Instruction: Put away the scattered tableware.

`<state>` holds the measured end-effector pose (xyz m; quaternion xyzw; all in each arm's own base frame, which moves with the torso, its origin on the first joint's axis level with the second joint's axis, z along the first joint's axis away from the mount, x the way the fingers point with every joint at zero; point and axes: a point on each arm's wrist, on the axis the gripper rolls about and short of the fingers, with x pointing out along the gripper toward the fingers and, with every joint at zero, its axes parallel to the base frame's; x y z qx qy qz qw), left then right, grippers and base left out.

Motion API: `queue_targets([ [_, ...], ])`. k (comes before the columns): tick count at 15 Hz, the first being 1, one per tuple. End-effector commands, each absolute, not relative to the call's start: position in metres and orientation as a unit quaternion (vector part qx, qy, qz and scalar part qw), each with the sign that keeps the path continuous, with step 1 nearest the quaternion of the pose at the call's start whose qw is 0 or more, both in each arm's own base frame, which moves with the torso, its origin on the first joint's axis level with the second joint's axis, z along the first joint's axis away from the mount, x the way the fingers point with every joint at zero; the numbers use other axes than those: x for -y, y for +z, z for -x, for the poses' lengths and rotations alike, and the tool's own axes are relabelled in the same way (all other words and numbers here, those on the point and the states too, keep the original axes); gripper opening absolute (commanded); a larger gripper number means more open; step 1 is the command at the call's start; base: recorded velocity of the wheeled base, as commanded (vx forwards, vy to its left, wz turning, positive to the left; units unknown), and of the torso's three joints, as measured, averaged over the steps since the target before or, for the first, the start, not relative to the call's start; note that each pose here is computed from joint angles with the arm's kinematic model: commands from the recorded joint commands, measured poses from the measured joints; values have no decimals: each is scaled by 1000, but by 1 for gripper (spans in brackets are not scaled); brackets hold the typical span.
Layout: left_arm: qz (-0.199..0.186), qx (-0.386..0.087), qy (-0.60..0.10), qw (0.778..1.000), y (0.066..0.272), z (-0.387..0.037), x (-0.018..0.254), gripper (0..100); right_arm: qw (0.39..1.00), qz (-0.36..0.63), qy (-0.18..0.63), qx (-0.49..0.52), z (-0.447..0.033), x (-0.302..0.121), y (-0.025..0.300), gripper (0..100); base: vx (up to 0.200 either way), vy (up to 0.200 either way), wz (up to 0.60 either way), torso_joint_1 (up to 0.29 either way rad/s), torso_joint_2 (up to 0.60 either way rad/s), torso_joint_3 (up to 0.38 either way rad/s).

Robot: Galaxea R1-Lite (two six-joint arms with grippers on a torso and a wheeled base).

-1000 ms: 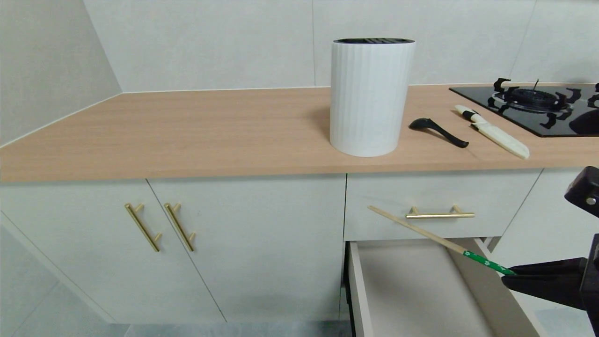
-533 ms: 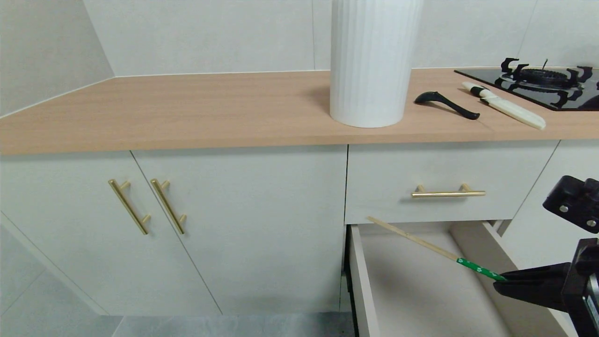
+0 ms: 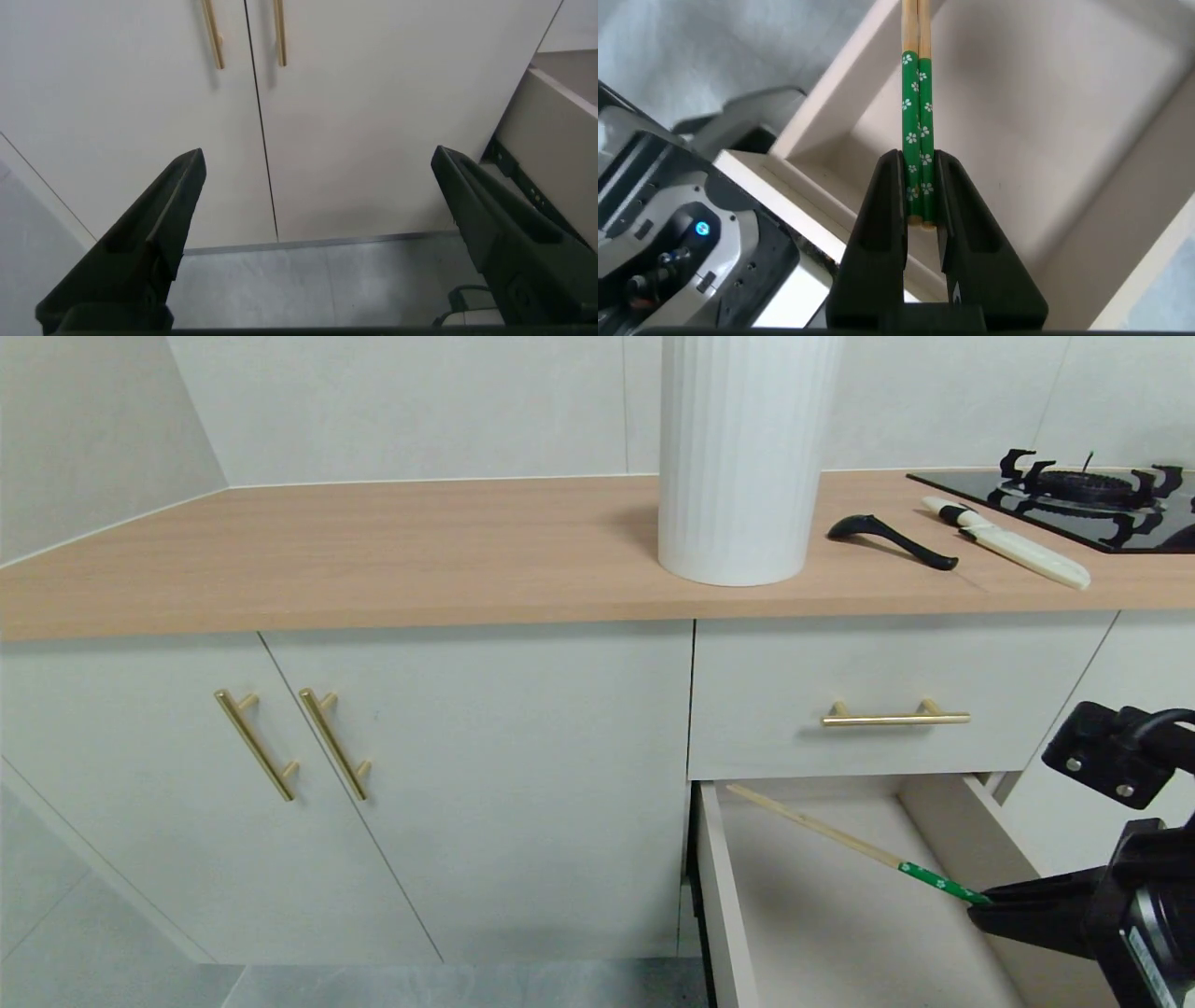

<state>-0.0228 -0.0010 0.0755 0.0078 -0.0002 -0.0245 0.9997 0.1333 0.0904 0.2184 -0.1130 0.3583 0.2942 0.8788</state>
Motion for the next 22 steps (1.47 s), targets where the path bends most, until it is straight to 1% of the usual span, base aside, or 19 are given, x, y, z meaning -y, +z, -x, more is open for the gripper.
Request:
queue_targets([
  [1,-8,-1,-25,1000,76,23,1,100,863,125,283,-401,-150,-100,202,0,0,0,0,0,0,0],
  [4,-8,-1,-25,1000,76,23,1,100,855,137,249,-433,-168,-106,188,0,0,0,0,0,0,0],
  [6,-8,-1,-25,1000,76,23,1,100,858,150,195,-450,-186,-110,175,0,0,0,0,0,0,0],
  [9,-8,-1,-25,1000,76,23,1,100,864,110,168,-462,-210,-125,155,0,0,0,0,0,0,0],
  [10,-8,-1,-25,1000,76,23,1,100,864,96,159,-469,-222,-132,142,0,0,0,0,0,0,0],
  [11,-8,-1,-25,1000,76,23,1,100,864,92,156,-470,-225,-134,140,0,0,0,0,0,0,0],
  [12,-8,-1,-25,1000,76,23,1,100,868,60,134,-474,-244,-145,117,0,0,0,0,0,0,0],
  [14,-8,-1,-25,1000,76,23,1,100,878,49,110,-464,-260,-154,98,0,0,0,0,0,0,0],
  [17,-8,-1,-25,1000,76,23,1,100,876,55,91,-470,-267,-159,81,0,0,0,0,0,0,0],
  [22,-8,-1,-25,1000,76,23,1,100,865,66,85,-491,-274,-163,57,0,0,0,0,0,0,0],
])
